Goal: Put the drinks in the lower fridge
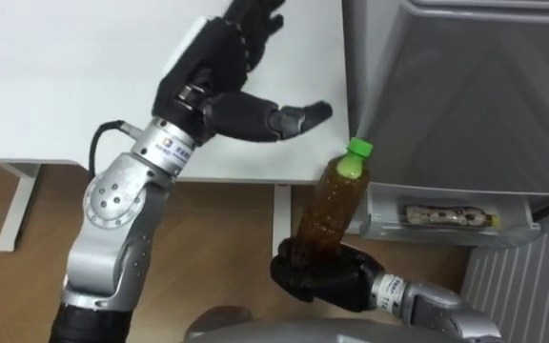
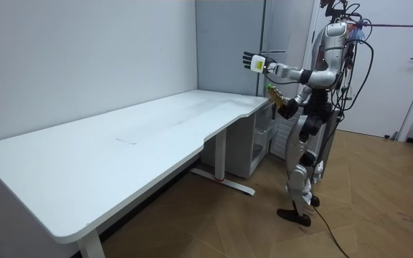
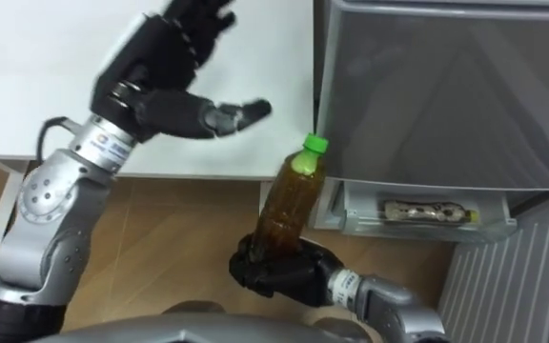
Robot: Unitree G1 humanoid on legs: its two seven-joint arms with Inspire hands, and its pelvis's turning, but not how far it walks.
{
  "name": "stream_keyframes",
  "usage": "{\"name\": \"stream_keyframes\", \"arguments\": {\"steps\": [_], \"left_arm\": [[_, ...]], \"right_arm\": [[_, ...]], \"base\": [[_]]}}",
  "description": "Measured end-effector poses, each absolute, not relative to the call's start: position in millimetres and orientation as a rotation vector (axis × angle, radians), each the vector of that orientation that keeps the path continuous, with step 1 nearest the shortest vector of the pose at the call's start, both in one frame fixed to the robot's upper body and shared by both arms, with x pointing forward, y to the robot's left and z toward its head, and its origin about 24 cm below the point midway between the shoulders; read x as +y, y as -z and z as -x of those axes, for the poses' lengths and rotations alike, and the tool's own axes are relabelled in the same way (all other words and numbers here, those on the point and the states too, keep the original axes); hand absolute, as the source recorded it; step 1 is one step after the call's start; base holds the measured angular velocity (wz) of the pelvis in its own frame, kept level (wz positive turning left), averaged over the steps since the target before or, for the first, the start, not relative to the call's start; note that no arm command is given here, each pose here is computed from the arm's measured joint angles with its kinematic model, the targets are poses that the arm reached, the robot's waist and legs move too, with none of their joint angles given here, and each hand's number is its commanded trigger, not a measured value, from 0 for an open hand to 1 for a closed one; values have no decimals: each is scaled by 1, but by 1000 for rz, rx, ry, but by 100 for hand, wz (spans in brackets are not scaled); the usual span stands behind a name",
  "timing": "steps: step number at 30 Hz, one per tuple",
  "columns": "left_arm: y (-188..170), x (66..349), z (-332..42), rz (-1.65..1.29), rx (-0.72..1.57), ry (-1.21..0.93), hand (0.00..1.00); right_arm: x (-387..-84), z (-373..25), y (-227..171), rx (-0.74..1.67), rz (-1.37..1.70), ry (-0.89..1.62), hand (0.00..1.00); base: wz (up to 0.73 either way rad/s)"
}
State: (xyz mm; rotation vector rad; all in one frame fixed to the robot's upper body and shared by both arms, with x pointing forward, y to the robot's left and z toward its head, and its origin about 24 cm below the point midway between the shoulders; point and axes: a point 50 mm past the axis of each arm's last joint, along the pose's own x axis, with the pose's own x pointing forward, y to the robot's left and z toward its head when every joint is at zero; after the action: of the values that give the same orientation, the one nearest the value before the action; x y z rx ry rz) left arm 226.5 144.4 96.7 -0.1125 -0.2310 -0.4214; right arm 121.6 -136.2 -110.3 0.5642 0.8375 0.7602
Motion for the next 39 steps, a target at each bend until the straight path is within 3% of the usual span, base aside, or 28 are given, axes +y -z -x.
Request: {"name": "stream_keyframes", "arguments": {"steps": [15, 39], "left_arm": [[-109, 192, -226, 104, -325, 52, 0], [3, 244, -185, 207, 178, -511, 0]], "right_arm": [[-151, -109, 115, 849, -580, -669, 100], [-162, -97, 122, 912, -518, -535, 100]], "base": [[1], [-1]]}}
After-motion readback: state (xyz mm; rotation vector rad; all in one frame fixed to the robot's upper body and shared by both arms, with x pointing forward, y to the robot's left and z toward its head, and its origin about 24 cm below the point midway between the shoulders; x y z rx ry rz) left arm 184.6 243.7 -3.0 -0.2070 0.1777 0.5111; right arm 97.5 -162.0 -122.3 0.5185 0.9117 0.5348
